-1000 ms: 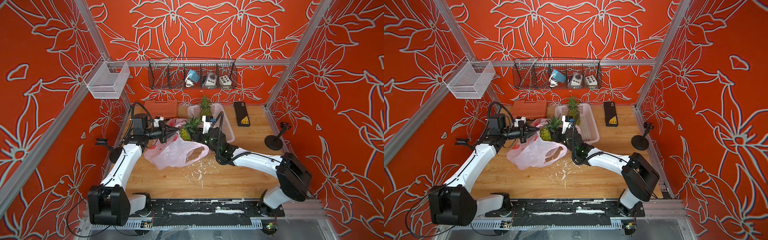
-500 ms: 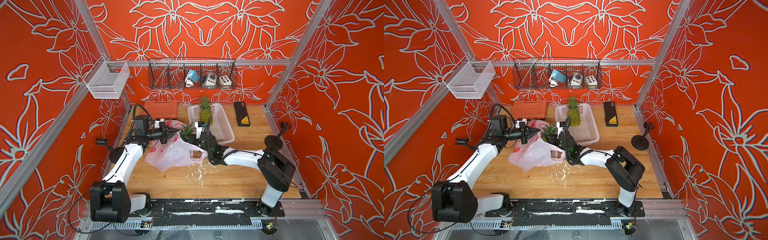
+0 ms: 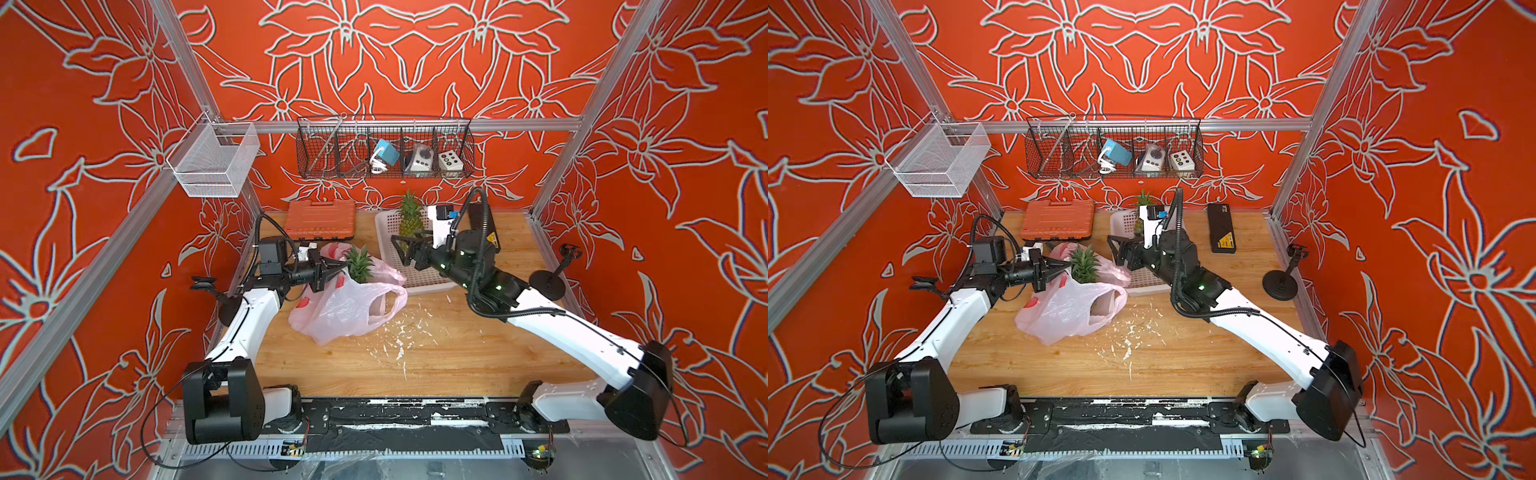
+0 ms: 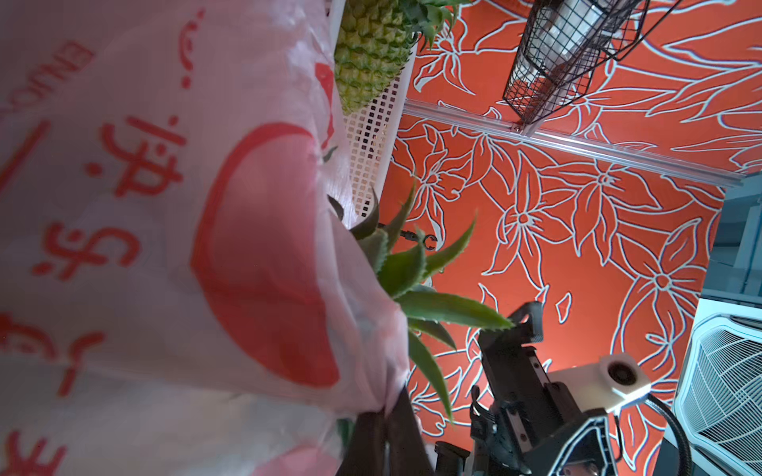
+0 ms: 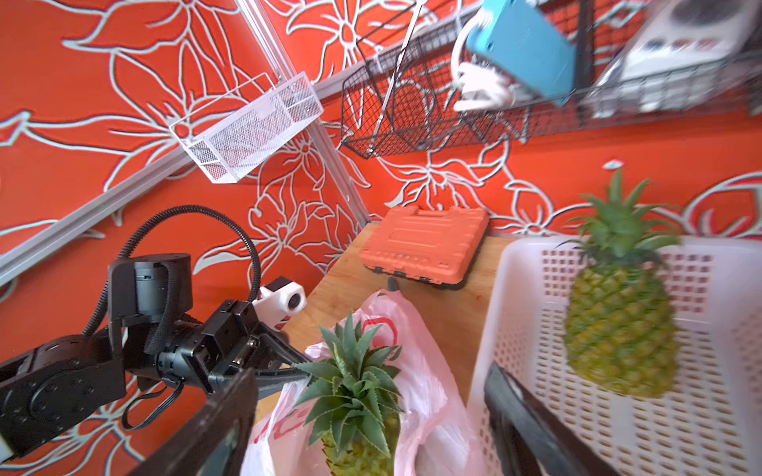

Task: Place the pineapple into a plastic bag & tie a knot
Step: Pick up the pineapple from the basket.

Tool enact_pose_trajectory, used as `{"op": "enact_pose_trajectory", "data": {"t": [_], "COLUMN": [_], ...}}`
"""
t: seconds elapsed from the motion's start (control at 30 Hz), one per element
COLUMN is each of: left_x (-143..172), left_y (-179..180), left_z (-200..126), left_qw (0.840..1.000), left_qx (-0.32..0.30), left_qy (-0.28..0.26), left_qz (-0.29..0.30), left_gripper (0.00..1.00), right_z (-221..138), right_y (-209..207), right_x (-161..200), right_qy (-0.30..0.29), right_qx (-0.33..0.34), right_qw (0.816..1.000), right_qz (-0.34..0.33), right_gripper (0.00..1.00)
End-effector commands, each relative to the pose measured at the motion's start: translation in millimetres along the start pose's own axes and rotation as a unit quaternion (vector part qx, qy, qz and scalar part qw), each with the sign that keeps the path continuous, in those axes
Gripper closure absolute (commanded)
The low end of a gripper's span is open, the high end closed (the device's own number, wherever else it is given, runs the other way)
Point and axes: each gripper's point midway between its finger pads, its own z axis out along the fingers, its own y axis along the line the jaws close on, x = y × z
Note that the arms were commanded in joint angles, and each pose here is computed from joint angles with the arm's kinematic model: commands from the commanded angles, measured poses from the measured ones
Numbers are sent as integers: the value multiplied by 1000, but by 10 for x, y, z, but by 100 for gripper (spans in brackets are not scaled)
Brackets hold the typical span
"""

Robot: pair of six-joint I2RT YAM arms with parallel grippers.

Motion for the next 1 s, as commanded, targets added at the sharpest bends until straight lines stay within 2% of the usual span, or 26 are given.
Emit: {"op": "enact_pose_trajectory", "data": {"t": [0.0,0.17,0.27,0.37,0.63,0.97], "left_x": [27,28,13,0,-28,22], "left_y": [84,108,123,128,218,172], "left_z": [-3,-28,-59,-94,-138,-154], "left_qw": [1000,1000,1000,1000,999,1000], "left_qx": [-6,-18,-24,-27,-36,-31], "left_qy": [11,9,4,1,-3,4], "left_qz": [-5,-1,1,3,-3,4], "left_gripper": [100,100,100,100,100,100], "right_z": [-152,-109,96,391,1110,1580], "right_y": [-365,-1151,-1526,-1684,-2118,-2675], "right_x": [65,140,287,393,724,1219], "right_qy": [52,134,184,215,208,243], "right_qx": [91,214,256,268,310,363], "right_qw": [991,964,947,937,925,895], "right_qz": [-84,-82,-68,-69,-70,-87], "right_gripper": [8,12,14,14,14,11]}}
